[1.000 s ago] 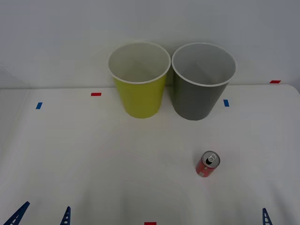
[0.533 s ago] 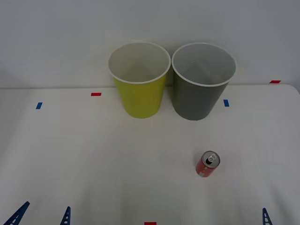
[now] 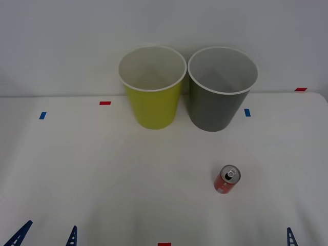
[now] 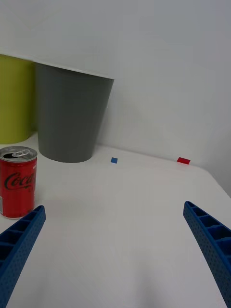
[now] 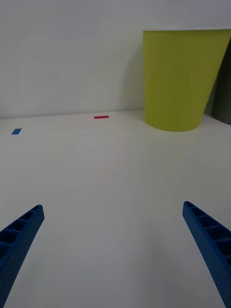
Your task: Put cans in the gray bin and PET bottles in the light green bin.
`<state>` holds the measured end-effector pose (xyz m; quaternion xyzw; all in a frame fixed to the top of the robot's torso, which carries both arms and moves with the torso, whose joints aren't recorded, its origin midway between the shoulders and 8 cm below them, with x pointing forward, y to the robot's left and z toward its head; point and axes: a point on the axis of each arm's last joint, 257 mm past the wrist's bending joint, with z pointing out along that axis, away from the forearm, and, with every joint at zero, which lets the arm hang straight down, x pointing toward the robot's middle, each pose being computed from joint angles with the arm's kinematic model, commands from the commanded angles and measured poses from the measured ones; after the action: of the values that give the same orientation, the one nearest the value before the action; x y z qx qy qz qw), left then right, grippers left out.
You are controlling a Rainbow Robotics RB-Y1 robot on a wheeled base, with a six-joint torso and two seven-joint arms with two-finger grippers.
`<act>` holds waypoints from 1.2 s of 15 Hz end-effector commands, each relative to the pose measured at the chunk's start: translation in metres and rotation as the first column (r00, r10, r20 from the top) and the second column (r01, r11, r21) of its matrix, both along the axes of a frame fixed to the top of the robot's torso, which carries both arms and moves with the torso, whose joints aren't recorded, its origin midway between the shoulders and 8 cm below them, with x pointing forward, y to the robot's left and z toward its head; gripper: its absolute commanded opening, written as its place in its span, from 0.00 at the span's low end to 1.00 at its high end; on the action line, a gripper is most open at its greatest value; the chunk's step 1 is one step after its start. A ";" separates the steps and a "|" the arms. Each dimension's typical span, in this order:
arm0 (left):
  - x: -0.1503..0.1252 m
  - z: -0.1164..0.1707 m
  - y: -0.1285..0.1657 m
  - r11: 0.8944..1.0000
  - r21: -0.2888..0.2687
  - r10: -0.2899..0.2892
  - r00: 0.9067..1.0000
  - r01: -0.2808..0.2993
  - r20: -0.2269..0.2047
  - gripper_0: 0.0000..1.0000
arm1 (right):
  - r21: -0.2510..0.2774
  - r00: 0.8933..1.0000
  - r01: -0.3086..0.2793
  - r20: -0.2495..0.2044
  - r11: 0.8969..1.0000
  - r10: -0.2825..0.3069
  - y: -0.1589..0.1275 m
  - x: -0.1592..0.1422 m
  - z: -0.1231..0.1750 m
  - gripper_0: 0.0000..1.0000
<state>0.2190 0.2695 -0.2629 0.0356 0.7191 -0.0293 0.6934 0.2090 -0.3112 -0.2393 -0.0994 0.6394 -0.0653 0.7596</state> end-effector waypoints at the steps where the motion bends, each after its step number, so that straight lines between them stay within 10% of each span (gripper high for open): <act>1: 0.000 0.000 0.000 1.000 0.000 0.000 1.000 0.000 0.000 1.00 | 0.000 1.000 0.000 0.000 1.000 0.000 0.000 0.000 0.000 1.00; 18: 0.000 0.000 0.000 1.000 0.000 0.000 1.000 0.000 0.000 1.00 | 0.060 1.000 0.001 -0.026 0.998 0.001 0.015 -0.002 -0.018 1.00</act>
<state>0.2190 0.2695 -0.2629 0.0356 0.7191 -0.0293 0.6934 0.2062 -0.3043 -0.2564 -0.0849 0.6531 -0.0561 0.7504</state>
